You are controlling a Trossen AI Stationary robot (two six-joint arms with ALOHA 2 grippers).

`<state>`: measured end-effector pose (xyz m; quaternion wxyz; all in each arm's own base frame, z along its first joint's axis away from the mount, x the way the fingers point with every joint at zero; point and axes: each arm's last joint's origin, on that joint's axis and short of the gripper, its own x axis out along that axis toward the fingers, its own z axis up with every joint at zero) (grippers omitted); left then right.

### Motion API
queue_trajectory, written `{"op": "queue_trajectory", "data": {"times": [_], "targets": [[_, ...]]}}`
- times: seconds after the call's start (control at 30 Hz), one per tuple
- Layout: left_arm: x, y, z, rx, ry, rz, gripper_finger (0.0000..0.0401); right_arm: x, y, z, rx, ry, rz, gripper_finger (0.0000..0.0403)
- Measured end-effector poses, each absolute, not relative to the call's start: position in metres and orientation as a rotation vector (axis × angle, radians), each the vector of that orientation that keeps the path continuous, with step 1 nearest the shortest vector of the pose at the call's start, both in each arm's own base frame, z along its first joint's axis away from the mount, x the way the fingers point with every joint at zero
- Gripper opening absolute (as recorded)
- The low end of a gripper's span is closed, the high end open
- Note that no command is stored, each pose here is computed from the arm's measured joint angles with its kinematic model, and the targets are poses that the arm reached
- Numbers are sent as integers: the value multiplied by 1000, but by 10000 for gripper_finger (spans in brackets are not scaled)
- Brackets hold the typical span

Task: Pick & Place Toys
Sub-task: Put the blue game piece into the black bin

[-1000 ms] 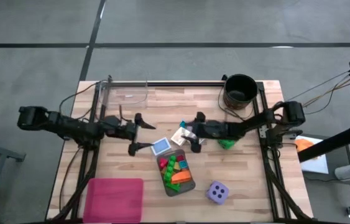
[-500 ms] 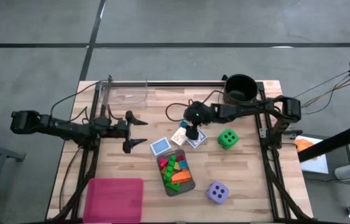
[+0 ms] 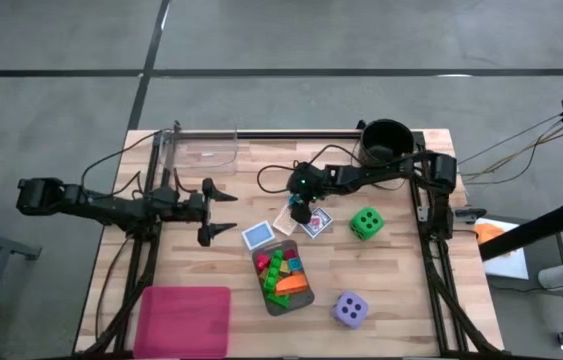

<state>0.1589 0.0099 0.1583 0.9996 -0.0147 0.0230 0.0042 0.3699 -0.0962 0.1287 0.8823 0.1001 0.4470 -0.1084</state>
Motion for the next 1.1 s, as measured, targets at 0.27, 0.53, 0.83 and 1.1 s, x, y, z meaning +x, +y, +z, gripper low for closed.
{"op": "queue_trajectory", "data": {"times": [0.27, 0.53, 0.83, 1.1], "targets": [[159, 10, 157, -29, 55, 9, 377, 373, -97, 129, 199, 977, -248, 250], [159, 10, 157, -28, 60, 13, 377, 369, -97, 130, 193, 1009, -260, 117], [159, 10, 156, -28, 65, 16, 377, 363, -96, 137, 149, 1026, -269, 19], [159, 10, 156, -31, 68, 23, 377, 361, -95, 151, 121, 997, -249, 14]]}}
